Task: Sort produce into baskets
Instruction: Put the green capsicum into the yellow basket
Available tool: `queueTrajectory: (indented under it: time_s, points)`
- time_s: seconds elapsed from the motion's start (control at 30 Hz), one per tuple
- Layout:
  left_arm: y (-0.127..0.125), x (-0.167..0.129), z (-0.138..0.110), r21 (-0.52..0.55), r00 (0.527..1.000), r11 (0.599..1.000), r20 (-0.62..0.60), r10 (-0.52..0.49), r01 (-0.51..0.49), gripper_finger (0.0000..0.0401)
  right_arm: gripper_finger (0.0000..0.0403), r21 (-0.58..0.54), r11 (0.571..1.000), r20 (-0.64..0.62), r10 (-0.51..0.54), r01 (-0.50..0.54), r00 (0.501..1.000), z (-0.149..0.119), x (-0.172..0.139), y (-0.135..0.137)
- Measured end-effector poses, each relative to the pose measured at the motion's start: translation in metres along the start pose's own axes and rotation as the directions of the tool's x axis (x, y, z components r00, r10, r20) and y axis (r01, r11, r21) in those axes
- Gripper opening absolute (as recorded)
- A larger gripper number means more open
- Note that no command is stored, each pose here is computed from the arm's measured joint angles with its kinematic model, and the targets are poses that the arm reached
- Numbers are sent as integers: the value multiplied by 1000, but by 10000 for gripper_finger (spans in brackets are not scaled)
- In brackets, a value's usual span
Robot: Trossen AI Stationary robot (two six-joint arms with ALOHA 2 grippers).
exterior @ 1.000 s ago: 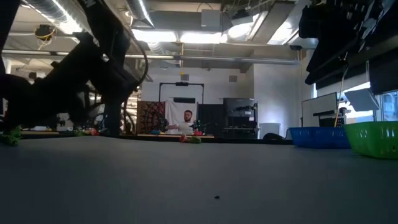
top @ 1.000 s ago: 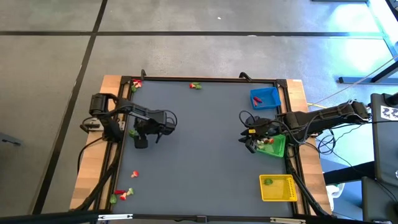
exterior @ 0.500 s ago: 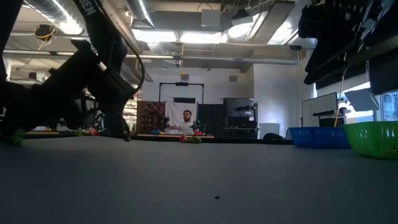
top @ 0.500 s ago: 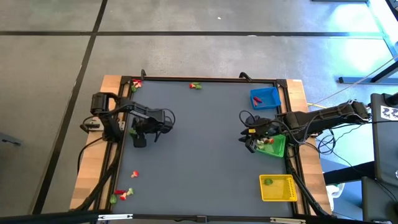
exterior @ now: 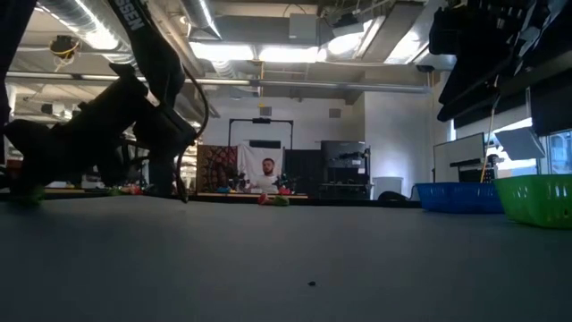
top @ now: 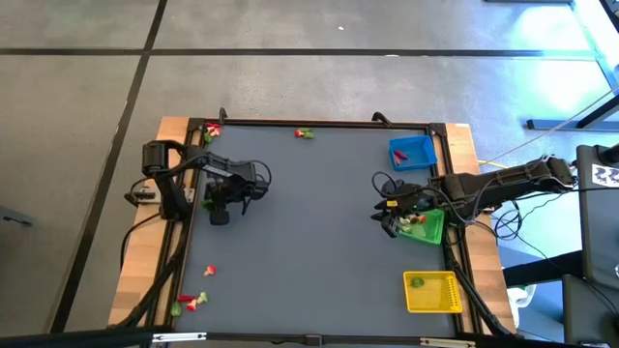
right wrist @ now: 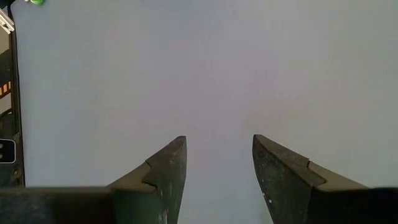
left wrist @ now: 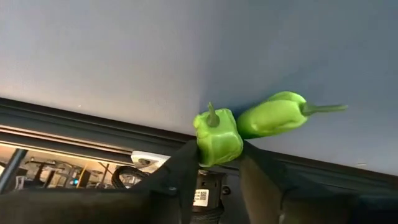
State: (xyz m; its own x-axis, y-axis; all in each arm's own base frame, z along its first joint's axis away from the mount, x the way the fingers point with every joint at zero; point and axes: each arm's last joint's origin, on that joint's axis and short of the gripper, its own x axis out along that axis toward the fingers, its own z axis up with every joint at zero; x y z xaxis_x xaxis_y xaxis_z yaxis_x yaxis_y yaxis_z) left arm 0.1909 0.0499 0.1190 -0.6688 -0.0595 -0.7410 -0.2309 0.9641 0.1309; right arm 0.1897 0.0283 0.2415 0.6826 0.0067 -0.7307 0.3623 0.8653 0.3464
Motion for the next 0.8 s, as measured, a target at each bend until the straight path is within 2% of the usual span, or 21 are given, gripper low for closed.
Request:
queueTrajectory:
  time_s: [0.23,0.53,0.63,0.8]
  points:
    - [1,-1,0,-11,1000,1000,0,9,-9,56,184,0,1000,0,0,0,1000,0,0,0]
    - [-4,-16,0,13,999,999,17,36,-36,51,184,3,1000,0,0,0,1000,0,0,0]
    - [-7,-29,-3,17,997,999,67,43,-45,51,184,5,1000,-10,13,-13,1000,0,0,0]
    - [-11,-62,-16,21,969,999,244,41,-47,53,184,29,999,-18,22,-22,1000,-1,0,1]
